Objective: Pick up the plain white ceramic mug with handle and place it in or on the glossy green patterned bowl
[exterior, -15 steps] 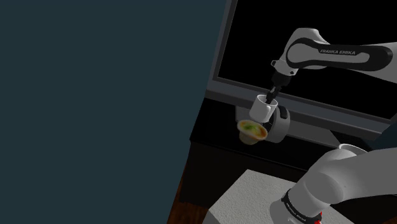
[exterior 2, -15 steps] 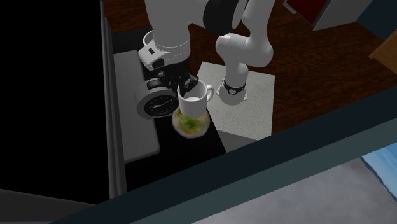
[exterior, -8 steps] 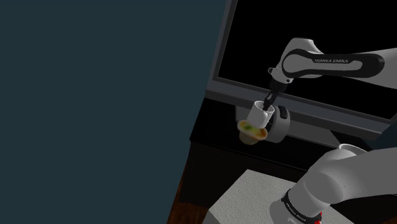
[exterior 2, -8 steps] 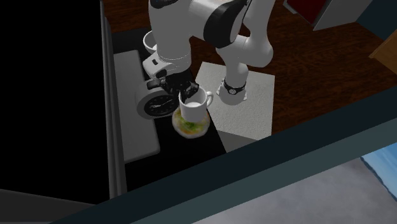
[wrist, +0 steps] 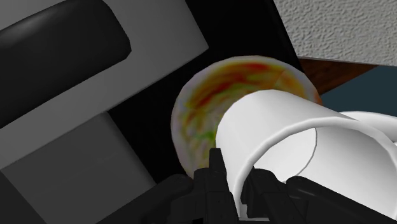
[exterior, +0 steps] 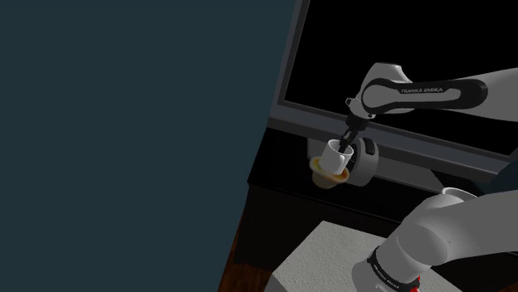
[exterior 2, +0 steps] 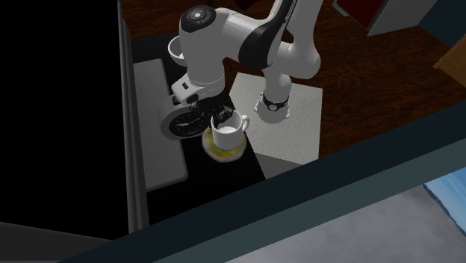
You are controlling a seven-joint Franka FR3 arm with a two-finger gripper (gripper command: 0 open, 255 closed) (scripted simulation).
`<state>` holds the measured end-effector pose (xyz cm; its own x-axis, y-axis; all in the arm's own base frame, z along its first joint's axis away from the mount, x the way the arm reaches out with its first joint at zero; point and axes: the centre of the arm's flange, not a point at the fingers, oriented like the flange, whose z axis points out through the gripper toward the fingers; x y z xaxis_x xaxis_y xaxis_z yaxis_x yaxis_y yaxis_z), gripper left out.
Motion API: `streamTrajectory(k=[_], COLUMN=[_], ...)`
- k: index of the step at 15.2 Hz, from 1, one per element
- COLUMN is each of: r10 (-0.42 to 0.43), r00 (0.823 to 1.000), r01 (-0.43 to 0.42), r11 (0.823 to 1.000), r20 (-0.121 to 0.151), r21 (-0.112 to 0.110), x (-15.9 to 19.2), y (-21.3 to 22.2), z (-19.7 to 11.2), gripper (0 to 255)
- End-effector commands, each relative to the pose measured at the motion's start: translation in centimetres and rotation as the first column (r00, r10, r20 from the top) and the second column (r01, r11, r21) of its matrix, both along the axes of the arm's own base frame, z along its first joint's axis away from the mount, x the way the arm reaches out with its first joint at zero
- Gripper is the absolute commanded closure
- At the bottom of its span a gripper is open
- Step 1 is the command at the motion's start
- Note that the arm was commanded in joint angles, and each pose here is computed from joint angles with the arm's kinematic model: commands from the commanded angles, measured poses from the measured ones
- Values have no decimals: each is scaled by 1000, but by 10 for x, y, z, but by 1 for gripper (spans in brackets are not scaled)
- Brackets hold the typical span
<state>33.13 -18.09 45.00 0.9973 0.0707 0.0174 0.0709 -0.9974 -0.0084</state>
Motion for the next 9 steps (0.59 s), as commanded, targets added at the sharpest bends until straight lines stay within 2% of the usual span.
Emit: streamTrajectory(k=[1,6,7,9], r10=[0,0,0,0], r00=[1000,1000,1000,1000], r01=[0,0,0,0], r11=[1000,1000,1000,1000], r20=[1,1,1,1], r21=[0,0,0,0], x=[0,0,0,0], y=[0,0,0,0], z=[-2,-2,-1,-1], gripper=[255,255,0,0])
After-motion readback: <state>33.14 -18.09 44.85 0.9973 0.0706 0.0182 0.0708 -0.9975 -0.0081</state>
